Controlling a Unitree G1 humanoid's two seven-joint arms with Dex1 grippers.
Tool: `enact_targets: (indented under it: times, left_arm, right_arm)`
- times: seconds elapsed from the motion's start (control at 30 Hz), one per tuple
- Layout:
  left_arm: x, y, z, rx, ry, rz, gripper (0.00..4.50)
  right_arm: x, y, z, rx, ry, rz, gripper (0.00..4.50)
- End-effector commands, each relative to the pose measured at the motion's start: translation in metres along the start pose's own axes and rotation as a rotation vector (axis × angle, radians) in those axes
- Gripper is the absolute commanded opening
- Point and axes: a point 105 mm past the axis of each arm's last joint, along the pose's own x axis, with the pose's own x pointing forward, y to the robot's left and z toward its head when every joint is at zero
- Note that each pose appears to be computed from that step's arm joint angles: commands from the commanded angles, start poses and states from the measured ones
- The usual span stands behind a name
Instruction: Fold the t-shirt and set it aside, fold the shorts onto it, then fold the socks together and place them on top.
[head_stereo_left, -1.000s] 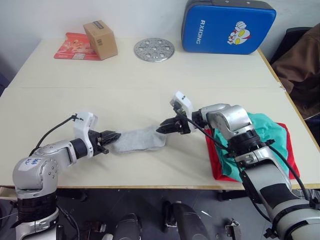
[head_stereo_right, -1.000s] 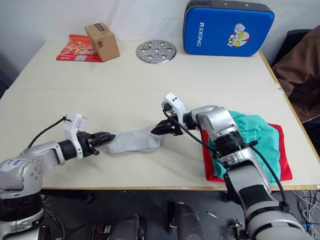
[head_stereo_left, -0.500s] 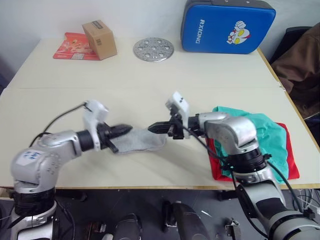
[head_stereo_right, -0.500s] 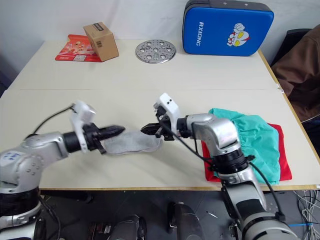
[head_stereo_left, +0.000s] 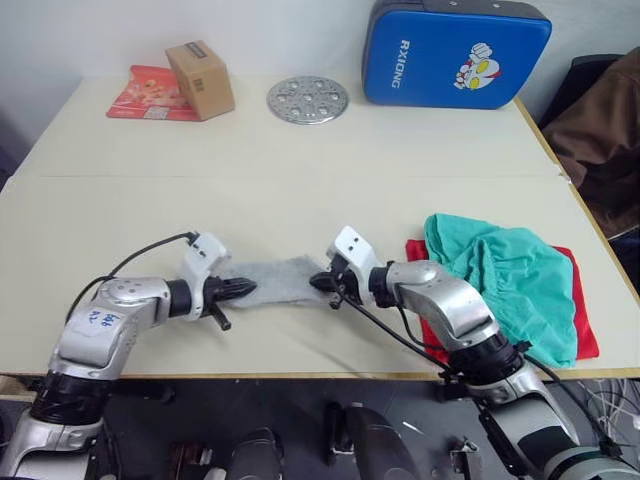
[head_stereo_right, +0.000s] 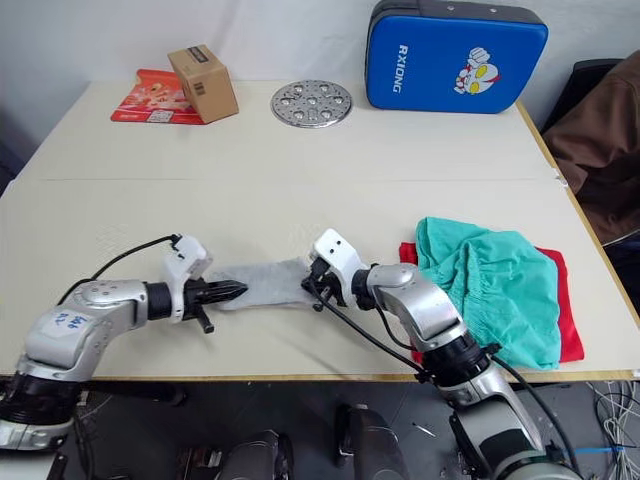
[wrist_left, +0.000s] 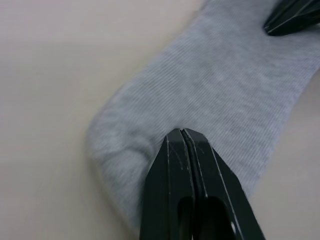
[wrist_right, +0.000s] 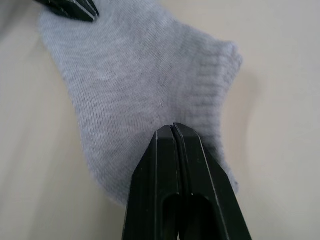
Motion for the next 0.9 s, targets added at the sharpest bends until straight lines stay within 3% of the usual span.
enact_targets:
  times: [0.03, 0.2, 0.27, 0.37, 0.5, 0.8, 0.9]
  left_arm:
    - [-0.023, 0.017, -0.001, -0.059, -0.023, 0.085, 0.02]
    - [-0.056, 0.001, 0.013, -0.278, -0.187, 0.077, 0.02]
    - [-0.069, -0.005, 0.006, -0.409, -0.219, 0.070, 0.02]
    - [-0.078, -0.009, -0.006, -0.566, -0.246, 0.071, 0.59]
    - [-0.073, -0.020, -0.029, -0.729, -0.221, 0.065, 1.72]
    - [-0.028, -0.045, -0.029, -0.809, -0.179, -0.007, 4.37]
    - [-0.013, -0.049, -0.027, -0.831, -0.166, -0.022, 4.37]
  right_arm:
    - [-0.003, -0.003, -0.014, 0.045, 0.040, -0.008, 0.02]
    - [0.001, -0.002, -0.007, 0.061, 0.010, 0.018, 0.02]
    - [0.003, -0.001, -0.005, 0.054, 0.009, 0.027, 0.02]
    - [0.007, 0.003, -0.002, 0.053, 0.000, 0.047, 0.00]
    - [0.011, 0.012, 0.001, 0.054, -0.009, 0.075, 0.00]
    - [0.010, 0.013, 0.001, 0.047, -0.004, 0.076, 0.00]
    - [0.009, 0.013, 0.001, 0.045, -0.003, 0.073, 0.00]
